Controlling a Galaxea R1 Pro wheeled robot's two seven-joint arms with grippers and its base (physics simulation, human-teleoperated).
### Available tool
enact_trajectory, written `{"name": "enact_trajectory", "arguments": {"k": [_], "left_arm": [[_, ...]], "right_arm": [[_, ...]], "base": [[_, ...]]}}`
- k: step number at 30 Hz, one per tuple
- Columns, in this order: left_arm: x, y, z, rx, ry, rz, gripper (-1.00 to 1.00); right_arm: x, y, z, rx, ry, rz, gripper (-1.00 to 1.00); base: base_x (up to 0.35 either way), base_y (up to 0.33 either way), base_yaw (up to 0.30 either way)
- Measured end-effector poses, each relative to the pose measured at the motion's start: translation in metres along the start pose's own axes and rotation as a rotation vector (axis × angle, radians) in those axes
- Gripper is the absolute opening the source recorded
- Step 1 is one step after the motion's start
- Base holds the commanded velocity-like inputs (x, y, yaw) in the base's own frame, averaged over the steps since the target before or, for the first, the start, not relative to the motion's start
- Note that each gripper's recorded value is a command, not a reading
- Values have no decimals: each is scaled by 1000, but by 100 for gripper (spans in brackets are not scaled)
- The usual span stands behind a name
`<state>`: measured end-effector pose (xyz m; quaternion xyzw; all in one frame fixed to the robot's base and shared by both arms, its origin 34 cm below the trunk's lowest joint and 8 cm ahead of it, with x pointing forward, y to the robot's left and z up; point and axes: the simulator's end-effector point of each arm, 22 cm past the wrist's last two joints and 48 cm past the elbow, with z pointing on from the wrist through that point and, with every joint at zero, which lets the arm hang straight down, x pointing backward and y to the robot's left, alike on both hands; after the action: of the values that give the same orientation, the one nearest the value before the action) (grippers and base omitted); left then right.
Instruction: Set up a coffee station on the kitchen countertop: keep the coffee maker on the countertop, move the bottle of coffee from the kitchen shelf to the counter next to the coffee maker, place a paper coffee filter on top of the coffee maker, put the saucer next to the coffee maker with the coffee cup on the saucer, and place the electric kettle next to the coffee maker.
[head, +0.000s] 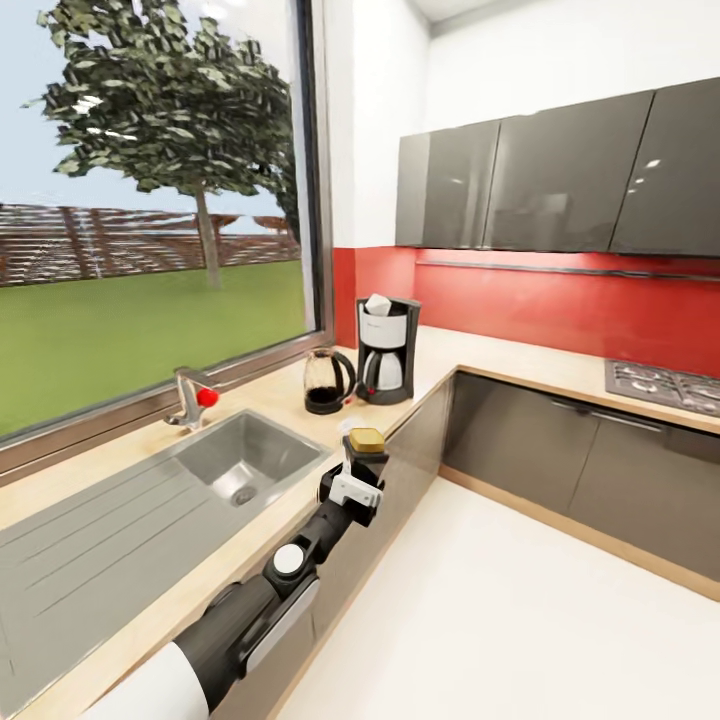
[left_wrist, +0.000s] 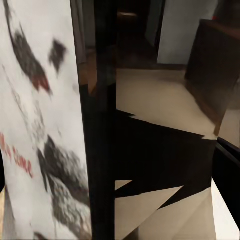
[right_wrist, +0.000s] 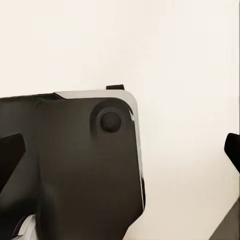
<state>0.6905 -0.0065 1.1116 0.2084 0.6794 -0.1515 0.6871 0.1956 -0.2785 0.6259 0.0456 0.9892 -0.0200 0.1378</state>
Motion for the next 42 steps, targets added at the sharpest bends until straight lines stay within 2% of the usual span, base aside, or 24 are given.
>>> {"name": "enact_trajectory", "arguments": {"k": [8, 29, 42], "left_arm": [[0, 0, 0, 0, -1, 1, -100], [-5, 0, -1, -1, -7, 6, -100], [-4, 2, -1, -5, -4, 6, -100]], "right_arm": [[-1, 0, 0, 0, -2, 0, 100], [-4, 0, 0, -1, -12, 1, 100], [-4, 0, 0, -1, -11, 1, 100]], "base": [[262, -234, -59], [262, -234, -228], [298, -169, -16]]}}
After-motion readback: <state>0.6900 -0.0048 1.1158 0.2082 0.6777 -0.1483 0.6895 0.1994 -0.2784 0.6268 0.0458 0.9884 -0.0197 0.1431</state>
